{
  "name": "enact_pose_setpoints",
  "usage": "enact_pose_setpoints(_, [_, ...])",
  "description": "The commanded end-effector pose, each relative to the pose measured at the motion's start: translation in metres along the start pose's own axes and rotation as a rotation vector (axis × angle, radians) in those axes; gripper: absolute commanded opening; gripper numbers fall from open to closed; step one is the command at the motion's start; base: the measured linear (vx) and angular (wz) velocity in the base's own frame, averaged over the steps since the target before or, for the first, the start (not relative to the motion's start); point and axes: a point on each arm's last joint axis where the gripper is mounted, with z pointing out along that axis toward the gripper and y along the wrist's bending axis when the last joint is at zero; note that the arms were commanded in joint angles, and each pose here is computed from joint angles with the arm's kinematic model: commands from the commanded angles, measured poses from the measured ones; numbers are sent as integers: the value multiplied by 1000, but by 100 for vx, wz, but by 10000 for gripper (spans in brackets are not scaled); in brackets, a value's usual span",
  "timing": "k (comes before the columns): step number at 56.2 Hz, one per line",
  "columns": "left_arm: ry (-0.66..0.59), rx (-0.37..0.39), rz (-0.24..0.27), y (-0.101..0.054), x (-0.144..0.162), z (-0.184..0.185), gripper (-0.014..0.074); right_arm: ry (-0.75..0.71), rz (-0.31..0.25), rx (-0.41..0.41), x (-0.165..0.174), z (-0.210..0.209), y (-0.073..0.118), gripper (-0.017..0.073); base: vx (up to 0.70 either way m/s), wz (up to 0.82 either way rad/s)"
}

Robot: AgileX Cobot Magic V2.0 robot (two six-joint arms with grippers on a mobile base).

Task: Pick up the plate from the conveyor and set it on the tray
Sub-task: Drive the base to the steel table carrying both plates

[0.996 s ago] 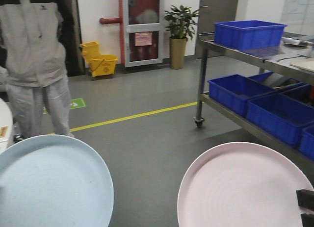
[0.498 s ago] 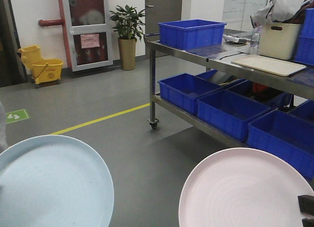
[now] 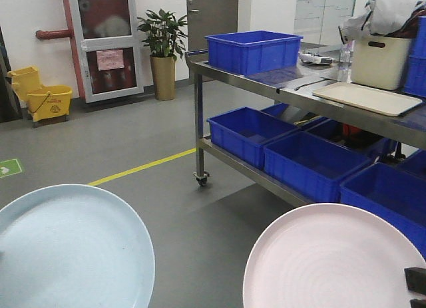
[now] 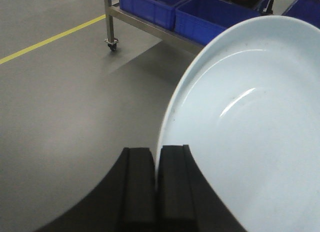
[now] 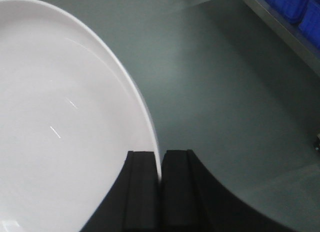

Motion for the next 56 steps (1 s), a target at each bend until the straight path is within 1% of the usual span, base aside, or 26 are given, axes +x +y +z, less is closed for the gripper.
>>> enact_pose_setpoints(1, [-115, 10, -14, -2, -16, -6, 0, -107, -8, -2, -13, -9, 1, -9, 38, 13])
enact_pose_setpoints(14, [-115, 10, -14, -2, -16, -6, 0, -83, -8, -2, -11, -8, 1, -9, 42, 17])
enact_pose_setpoints(34, [-115, 10, -14, -2, -16, -6, 0, -84, -8, -2, -11, -8, 1, -9, 47, 15])
enact_pose_setpoints(56, [-115, 10, -14, -2, -16, -6, 0, -84, -8, -2, -11, -8, 1, -9, 51, 4])
